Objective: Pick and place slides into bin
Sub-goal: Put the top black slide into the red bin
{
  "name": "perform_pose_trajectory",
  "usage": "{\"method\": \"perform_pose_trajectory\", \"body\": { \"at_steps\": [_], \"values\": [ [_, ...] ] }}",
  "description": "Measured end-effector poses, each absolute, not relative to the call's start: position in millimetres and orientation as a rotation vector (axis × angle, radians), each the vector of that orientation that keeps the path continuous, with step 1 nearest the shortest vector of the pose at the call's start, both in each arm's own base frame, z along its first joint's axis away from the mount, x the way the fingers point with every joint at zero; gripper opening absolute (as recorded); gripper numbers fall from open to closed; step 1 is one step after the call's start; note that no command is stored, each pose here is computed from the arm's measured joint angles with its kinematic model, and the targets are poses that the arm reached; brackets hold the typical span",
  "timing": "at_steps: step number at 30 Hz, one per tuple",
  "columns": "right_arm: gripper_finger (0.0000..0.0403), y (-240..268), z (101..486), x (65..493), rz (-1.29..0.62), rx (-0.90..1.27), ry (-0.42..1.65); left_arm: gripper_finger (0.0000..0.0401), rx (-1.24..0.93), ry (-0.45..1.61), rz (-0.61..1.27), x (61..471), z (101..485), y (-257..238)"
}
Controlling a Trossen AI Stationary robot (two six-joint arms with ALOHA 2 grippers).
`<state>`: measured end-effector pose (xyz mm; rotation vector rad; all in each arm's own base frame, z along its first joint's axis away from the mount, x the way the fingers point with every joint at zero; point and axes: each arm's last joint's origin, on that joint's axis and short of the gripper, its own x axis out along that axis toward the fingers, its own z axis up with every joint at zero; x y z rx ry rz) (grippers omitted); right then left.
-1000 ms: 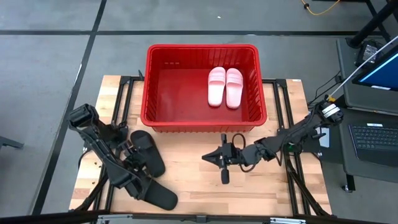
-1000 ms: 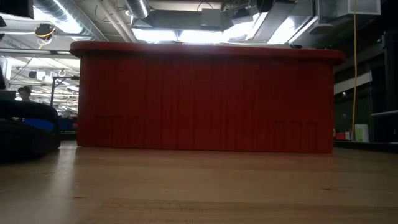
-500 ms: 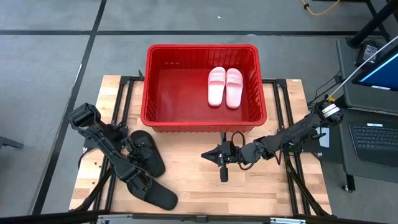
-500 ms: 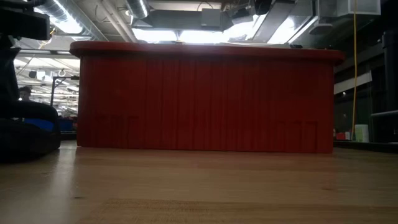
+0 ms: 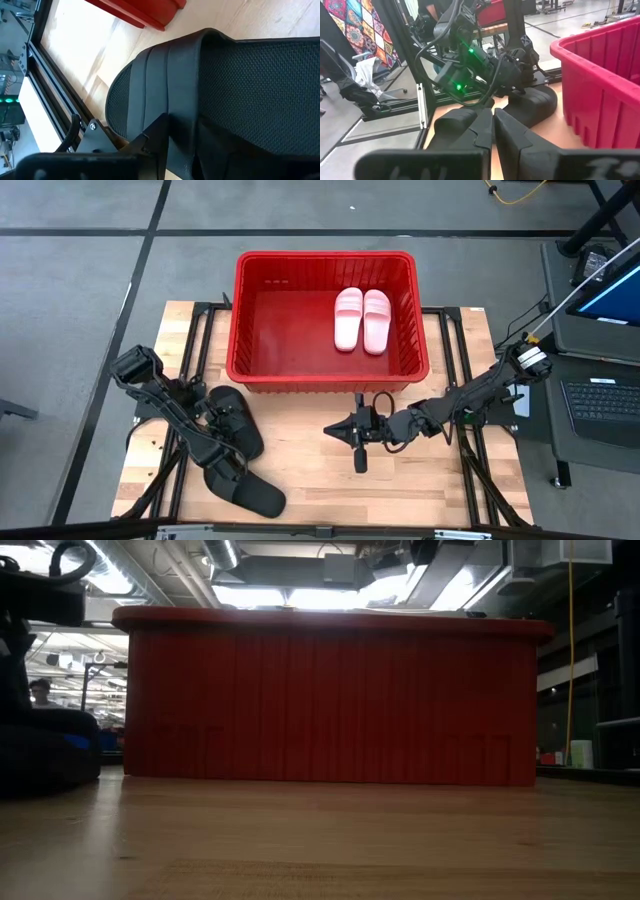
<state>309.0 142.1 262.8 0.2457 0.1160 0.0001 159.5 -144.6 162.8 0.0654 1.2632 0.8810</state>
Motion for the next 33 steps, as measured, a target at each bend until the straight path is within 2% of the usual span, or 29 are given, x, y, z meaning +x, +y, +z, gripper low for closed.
{"method": "perform_pose_trajectory", "body": {
  "at_steps": [7,28,33],
  "values": [
    [0.0021,142,263,309,0.000,0.254,0.116,0.0012,0.067,1.264,0.865,161,166,-147],
    [0.0021,144,269,309,0.073,0.256,0.068,0.0005,0.020,1.156,0.673,189,230,-182],
    [0.0021,144,274,307,0.080,0.222,0.038,0.0004,0.003,1.050,0.633,198,251,-189]
  ]
}}
